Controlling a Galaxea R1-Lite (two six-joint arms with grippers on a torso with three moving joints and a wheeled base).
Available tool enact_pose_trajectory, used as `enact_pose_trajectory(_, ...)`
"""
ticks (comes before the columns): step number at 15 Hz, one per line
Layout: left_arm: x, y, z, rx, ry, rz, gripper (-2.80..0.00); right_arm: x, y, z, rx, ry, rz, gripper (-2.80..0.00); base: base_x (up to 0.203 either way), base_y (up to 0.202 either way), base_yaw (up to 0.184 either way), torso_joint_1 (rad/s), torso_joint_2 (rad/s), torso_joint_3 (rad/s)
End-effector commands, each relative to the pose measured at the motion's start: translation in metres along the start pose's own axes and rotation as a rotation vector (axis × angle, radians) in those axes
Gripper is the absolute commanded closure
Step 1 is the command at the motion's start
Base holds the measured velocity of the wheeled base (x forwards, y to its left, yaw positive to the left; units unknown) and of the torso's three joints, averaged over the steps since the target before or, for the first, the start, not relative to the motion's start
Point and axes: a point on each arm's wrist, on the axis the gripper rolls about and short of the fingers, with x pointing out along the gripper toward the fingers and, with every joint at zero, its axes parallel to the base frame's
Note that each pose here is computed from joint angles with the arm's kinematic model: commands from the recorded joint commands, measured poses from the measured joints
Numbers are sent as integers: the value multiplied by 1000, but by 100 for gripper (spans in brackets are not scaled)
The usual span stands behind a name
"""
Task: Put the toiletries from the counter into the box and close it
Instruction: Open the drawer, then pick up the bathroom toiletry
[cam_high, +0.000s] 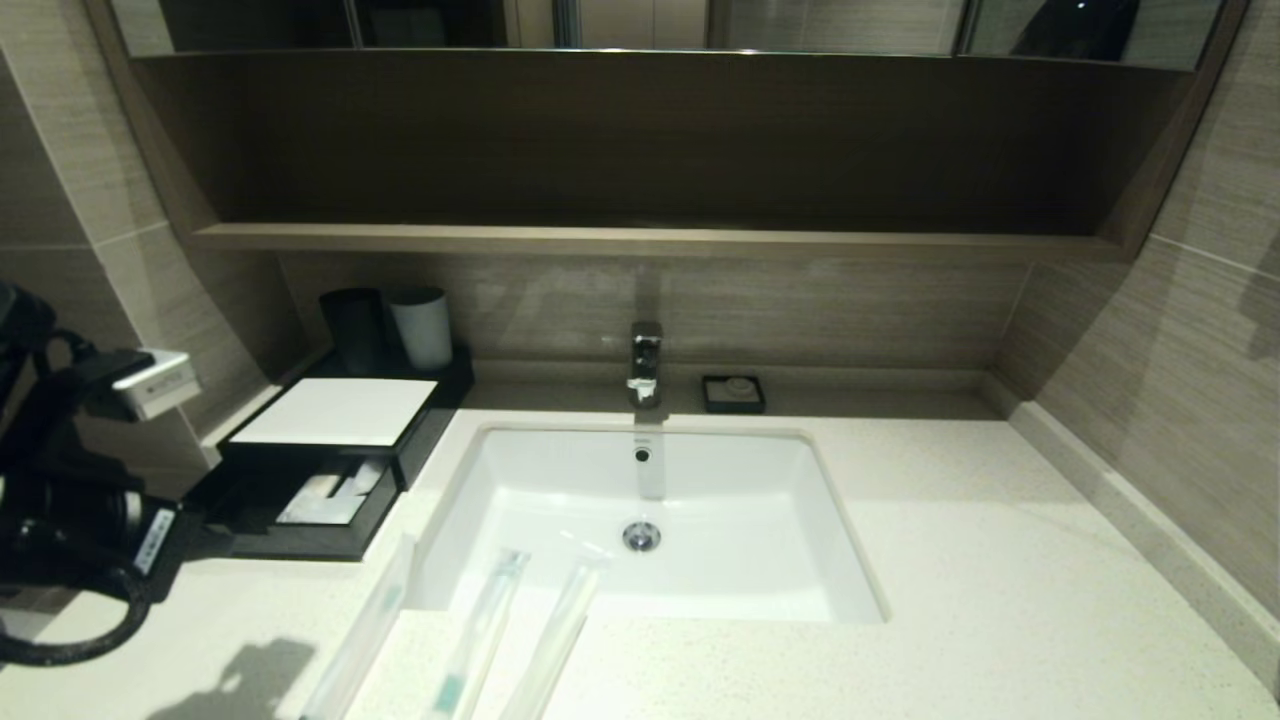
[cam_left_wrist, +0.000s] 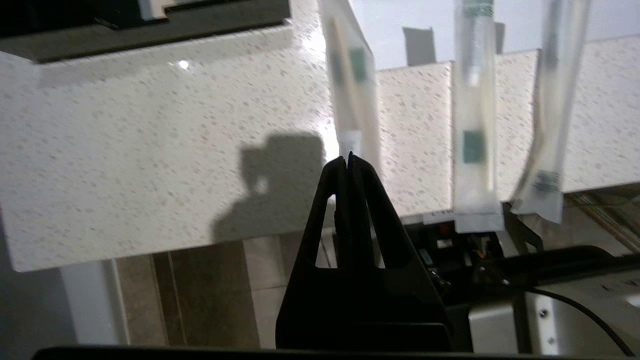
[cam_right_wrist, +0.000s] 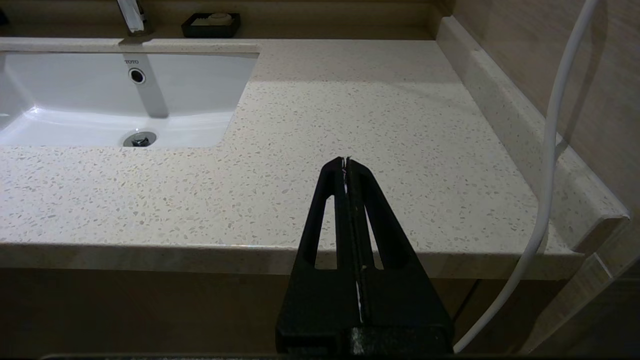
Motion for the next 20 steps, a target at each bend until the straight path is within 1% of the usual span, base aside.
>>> enact_pose_trajectory(1, -14, -21, -11, -25, 20, -66, 0, 0, 0, 0, 0, 0, 0, 0, 0, 0, 0, 0, 0, 0)
enact_pose_trajectory(3, -14, -34, -20, -74, 104, -109, 0, 0, 0, 0, 0, 1, 0, 0, 0, 0, 0, 0, 0, 0)
enact_pose_trajectory(5, -15, -44, -28, -91, 160, -139, 0, 0, 0, 0, 0, 0, 0, 0, 0, 0, 0, 0, 0, 0)
enact_pose_trajectory(6, -13, -47, -32, -117, 190, -145, 0, 0, 0, 0, 0, 0, 0, 0, 0, 0, 0, 0, 0, 0)
enact_pose_trajectory(7, -9, -48, -36, -136, 217, -140, 0, 0, 0, 0, 0, 0, 0, 0, 0, 0, 0, 0, 0, 0)
enact_pose_trajectory(8, -5, -47, -40, -143, 243, -122, 0, 0, 0, 0, 0, 0, 0, 0, 0, 0, 0, 0, 0, 0)
enact_pose_trajectory(9, 1, -46, -42, -141, 264, -74, 0, 0, 0, 0, 0, 0, 0, 0, 0, 0, 0, 0, 0, 0)
enact_pose_trajectory(11, 11, -46, -44, -137, 303, -37, 0, 0, 0, 0, 0, 0, 0, 0, 0, 0, 0, 0, 0, 0)
enact_pose_trajectory(12, 13, -46, -43, -131, 310, -35, -280, 0, 0, 0, 0, 0, 0, 0, 0, 0, 0, 0, 0, 0)
enact_pose_trajectory(14, 18, -45, -44, -127, 321, -15, -280, 0, 0, 0, 0, 0, 0, 0, 0, 0, 0, 0, 0, 0)
enact_pose_trajectory(15, 22, -45, -49, -121, 344, 0, -280, 0, 0, 0, 0, 1, 0, 0, 0, 0, 0, 0, 0, 0)
enact_pose_trajectory(17, 32, -44, -54, -108, 349, 13, -280, 0, 0, 0, 0, 0, 0, 0, 0, 0, 0, 0, 0, 0)
enact_pose_trajectory(20, 47, -44, -64, -108, 397, 26, -280, 0, 0, 0, 0, 1, 0, 0, 0, 0, 0, 0, 0, 0)
